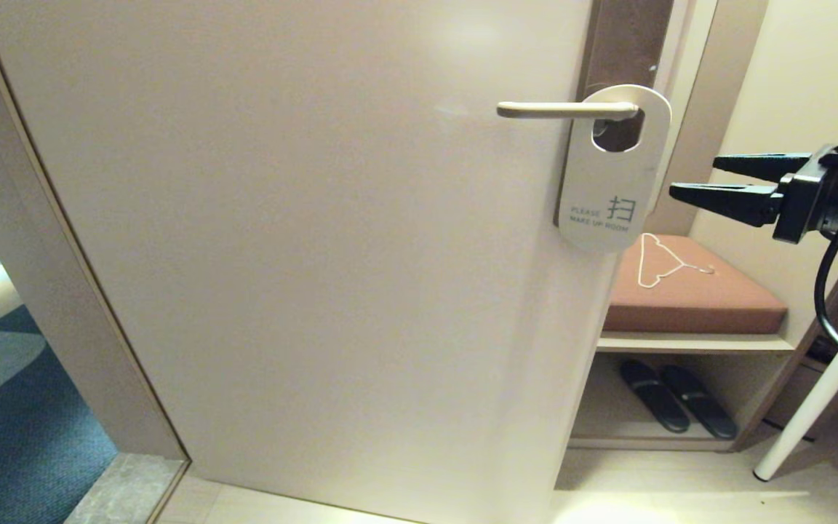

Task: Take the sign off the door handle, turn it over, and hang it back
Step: Take down the sign

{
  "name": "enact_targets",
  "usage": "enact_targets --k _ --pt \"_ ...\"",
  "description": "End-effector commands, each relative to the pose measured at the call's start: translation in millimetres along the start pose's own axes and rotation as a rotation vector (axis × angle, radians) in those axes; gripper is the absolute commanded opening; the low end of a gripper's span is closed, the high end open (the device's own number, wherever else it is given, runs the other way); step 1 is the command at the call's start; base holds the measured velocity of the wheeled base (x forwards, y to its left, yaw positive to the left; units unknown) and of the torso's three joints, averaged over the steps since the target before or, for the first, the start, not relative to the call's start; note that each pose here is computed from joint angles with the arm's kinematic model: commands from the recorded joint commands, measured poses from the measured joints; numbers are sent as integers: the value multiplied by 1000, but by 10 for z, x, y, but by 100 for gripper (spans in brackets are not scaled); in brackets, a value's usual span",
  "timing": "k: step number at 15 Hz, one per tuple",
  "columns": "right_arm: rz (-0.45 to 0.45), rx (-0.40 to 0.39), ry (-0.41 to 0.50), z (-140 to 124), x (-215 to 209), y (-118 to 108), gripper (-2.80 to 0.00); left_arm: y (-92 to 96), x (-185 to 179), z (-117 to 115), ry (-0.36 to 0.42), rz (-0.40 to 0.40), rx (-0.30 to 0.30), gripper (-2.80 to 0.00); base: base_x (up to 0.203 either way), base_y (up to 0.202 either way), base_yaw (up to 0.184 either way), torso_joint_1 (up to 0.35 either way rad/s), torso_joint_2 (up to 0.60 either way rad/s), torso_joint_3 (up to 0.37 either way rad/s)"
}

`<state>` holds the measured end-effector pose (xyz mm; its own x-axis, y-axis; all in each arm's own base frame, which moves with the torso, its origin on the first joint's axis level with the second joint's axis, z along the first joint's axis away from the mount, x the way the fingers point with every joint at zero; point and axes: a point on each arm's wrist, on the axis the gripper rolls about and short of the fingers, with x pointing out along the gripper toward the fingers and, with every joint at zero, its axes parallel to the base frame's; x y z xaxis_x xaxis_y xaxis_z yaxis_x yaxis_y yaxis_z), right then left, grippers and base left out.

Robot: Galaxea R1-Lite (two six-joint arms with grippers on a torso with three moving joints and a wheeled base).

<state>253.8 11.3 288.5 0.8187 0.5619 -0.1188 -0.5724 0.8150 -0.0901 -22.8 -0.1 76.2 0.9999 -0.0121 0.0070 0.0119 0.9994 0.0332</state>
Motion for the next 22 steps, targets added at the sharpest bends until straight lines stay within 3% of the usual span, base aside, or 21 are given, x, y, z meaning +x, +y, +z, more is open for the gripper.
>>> enact_targets --k 1,5,14,16,22 --pt "15 -3 -2 1 9 32 0 0 1 1 1 0 1 -280 0 0 0 0 0 0" --pt "101 9 5 -37 97 69 0 0 1 1 1 0 1 -280 0 0 0 0 0 0" --pt "129 52 39 -135 430 -95 0 0 1 1 1 0 1 -280 0 0 0 0 0 0" --pt "185 74 27 -99 507 -61 0 0 1 1 1 0 1 -280 0 0 0 0 0 0" --pt "215 64 20 -85 703 -91 0 0 1 1 1 0 1 -280 0 0 0 0 0 0"
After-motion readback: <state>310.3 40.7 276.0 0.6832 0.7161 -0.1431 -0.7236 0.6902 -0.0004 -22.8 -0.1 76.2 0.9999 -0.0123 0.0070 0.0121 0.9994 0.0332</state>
